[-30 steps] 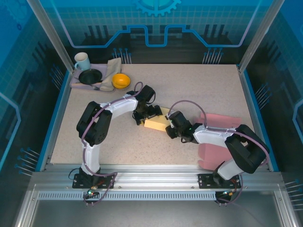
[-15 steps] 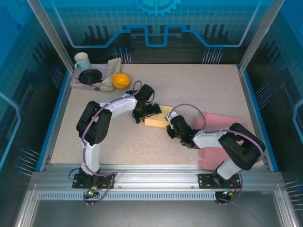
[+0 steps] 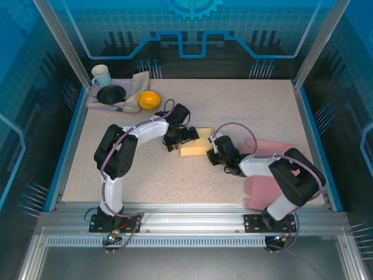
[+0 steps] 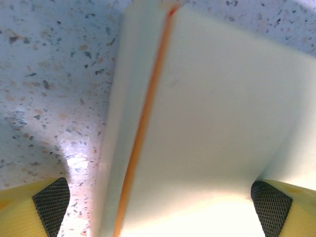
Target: Fold the paper box
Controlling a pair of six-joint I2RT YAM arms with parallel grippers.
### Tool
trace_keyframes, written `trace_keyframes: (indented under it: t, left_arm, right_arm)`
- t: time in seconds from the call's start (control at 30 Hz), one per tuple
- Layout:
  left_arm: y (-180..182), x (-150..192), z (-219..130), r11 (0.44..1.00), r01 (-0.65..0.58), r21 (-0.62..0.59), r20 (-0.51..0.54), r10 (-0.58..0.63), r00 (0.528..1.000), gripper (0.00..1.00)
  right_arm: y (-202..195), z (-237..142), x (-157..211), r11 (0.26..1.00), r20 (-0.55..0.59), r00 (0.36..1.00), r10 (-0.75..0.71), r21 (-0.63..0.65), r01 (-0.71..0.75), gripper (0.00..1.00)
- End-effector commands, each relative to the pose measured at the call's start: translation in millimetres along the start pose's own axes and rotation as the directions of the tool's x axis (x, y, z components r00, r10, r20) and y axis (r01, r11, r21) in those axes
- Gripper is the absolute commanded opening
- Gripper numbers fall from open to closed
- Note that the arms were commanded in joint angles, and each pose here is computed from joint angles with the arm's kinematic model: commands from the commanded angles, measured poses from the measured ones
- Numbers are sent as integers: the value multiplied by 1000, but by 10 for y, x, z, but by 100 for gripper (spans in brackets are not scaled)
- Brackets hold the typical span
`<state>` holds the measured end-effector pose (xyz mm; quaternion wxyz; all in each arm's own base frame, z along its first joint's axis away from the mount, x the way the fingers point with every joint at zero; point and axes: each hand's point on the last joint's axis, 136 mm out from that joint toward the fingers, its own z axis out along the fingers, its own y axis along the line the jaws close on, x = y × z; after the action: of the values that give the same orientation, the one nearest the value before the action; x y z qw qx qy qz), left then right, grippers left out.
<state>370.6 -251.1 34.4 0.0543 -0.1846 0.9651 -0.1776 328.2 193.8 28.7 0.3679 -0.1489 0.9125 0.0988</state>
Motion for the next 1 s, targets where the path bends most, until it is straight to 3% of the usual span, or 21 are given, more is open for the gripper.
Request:
trace_keyframes:
  t: [0.0,0.33,0.57,0.8,0.97]
  left_arm:
    - [465,413,266,985,23,-174,-137,-47,990,99]
    - [352,437,91,991,16,-132,-127,-33,991,99]
    - [79,391,-251,999,-16,-44,-96,12,995,99]
    - [-129,72,-729,987,-158,-6,31,158,987,99]
    - [-449,-241,-872,934,-345,96,123,333,935,99]
  right_arm:
    - [-227,72,218,986,-123,979,165,4,-166,27]
    - [-249,101,97,960,-128,955,266,-57,-275,28]
    - [-334,184,57,906,-217,894,393,-73,-416,27]
    - [-363,109,-49,877,-263,857,444,-69,-476,24]
    - [-333,-57,-78,835,-317,798,513,-32,-550,21]
